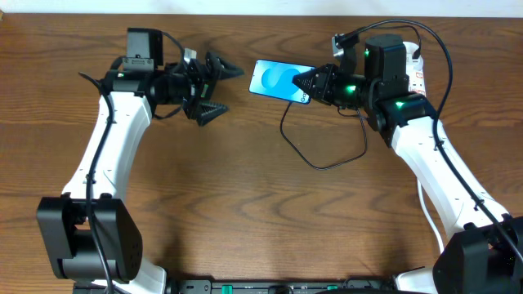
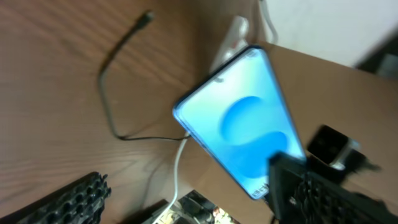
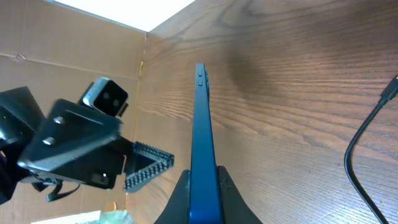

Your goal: Plug charger to phone and switch on socket

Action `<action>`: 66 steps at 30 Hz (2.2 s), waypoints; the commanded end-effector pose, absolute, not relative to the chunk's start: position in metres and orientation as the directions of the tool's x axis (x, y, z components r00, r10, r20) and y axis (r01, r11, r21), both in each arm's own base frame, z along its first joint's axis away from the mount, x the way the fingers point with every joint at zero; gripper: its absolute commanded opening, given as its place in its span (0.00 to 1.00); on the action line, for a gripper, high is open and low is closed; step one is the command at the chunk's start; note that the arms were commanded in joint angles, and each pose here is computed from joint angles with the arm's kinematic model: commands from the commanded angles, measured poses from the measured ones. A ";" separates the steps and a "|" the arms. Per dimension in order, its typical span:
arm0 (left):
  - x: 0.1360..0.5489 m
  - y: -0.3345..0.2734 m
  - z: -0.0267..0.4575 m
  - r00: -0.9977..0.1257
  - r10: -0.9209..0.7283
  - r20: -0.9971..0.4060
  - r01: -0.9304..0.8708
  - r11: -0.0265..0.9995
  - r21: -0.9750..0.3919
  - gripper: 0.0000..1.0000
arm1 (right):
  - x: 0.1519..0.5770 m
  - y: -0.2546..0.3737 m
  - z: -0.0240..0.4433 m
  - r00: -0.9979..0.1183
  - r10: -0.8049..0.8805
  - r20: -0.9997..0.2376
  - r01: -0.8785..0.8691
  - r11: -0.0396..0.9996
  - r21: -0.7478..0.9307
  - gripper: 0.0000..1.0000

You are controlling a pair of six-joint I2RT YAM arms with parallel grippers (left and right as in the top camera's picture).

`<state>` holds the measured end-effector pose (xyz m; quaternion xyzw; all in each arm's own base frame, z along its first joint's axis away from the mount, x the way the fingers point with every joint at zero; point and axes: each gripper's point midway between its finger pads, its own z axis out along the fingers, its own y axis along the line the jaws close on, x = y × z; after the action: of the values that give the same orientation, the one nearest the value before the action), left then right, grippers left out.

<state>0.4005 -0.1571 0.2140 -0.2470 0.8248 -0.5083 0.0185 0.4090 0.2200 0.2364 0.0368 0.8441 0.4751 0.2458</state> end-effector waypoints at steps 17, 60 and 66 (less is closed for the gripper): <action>0.427 -0.163 0.255 -0.891 -0.401 0.213 -0.312 0.200 -0.929 0.98 | 0.449 0.214 0.299 -0.750 0.628 -0.208 0.004 0.318 0.948 0.01; 0.485 -0.144 0.295 -0.794 -0.607 0.040 -0.159 0.143 -0.977 0.56 | 0.420 0.334 0.284 -0.884 0.420 0.207 0.228 -0.001 0.974 0.01; 0.490 -0.140 0.294 -0.774 -0.633 0.036 -0.164 0.145 -0.976 0.44 | 0.421 0.334 0.282 -0.876 0.434 0.211 0.235 0.001 0.972 0.01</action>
<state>0.4825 -0.1457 0.2881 -0.2740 0.7343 -0.5971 0.1709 0.4402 0.3162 0.2843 0.2656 0.6897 0.6647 0.1096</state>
